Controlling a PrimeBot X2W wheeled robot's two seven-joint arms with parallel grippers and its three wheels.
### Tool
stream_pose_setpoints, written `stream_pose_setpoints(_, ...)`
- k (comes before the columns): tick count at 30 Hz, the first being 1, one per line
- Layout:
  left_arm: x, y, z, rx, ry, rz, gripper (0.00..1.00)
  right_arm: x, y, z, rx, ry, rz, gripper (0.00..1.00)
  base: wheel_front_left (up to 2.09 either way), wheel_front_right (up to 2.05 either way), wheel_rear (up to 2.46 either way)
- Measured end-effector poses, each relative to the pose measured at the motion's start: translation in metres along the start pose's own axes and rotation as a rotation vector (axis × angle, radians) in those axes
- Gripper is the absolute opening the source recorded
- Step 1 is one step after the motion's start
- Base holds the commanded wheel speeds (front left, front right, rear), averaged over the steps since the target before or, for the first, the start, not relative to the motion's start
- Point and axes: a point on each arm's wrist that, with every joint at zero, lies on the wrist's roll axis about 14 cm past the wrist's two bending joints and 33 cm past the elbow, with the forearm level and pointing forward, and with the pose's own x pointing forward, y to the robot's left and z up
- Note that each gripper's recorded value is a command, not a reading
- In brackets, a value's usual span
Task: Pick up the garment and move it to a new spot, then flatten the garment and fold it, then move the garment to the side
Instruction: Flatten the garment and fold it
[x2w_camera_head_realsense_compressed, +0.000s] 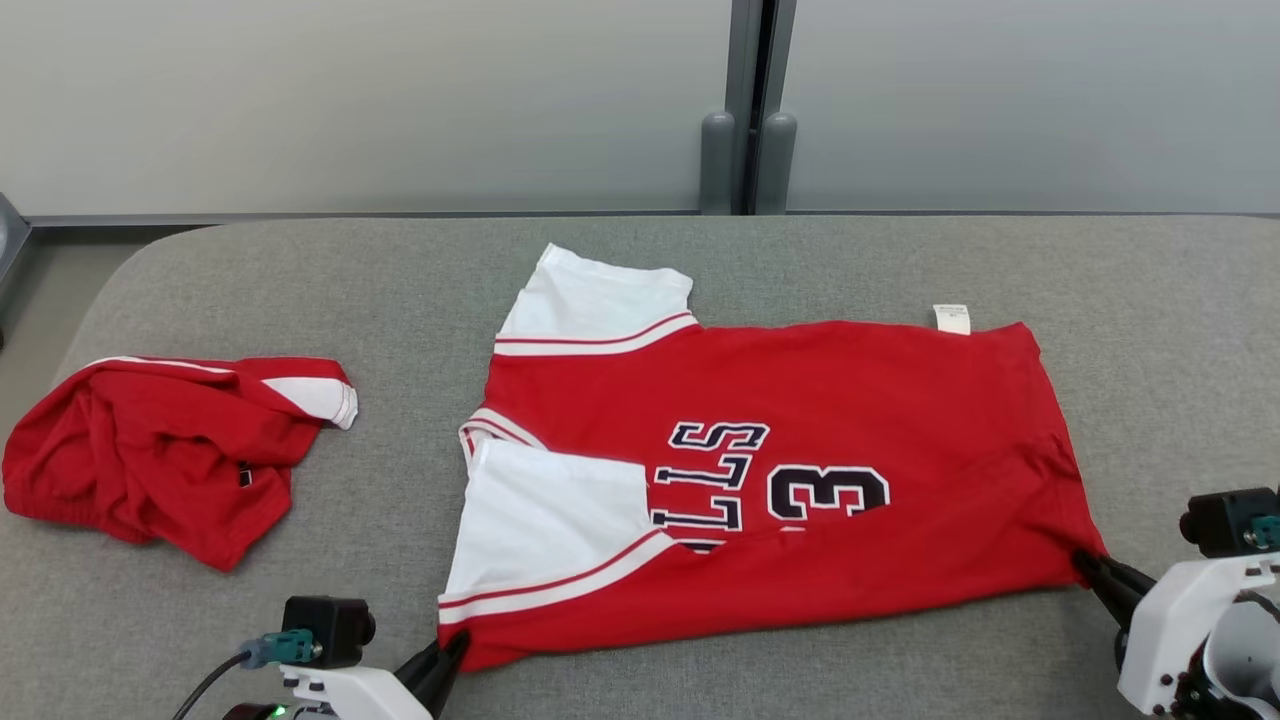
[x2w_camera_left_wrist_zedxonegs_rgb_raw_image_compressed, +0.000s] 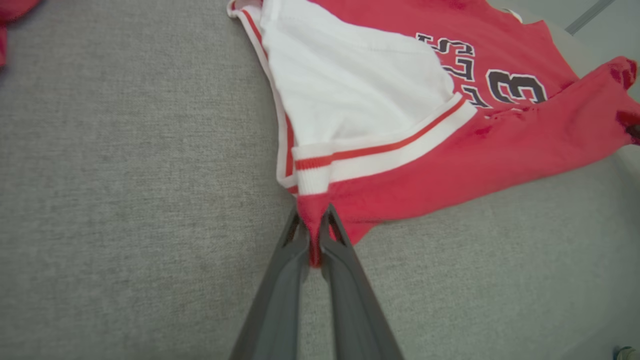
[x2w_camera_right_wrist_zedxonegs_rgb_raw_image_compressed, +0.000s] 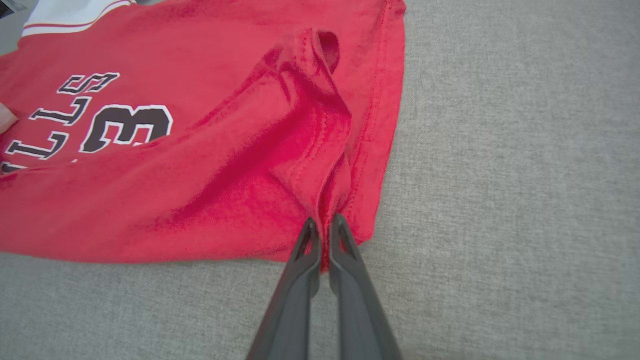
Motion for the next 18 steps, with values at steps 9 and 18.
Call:
stream_pose_setpoints(9, -0.031, -0.003, -0.016, 0.010, 0.054, 0.001, 0.00, -0.038, -0.018, -0.028, 0.055, 0.047, -0.031, 0.00, 0.00, 0.00, 0.00)
stream_pose_setpoints(18, -0.044, -0.010, -0.033, -0.012, 0.114, -0.006, 0.00, -0.064, -0.018, -0.064, 0.154, 0.119, -0.044, 0.04, 0.00, 0.00, 0.00)
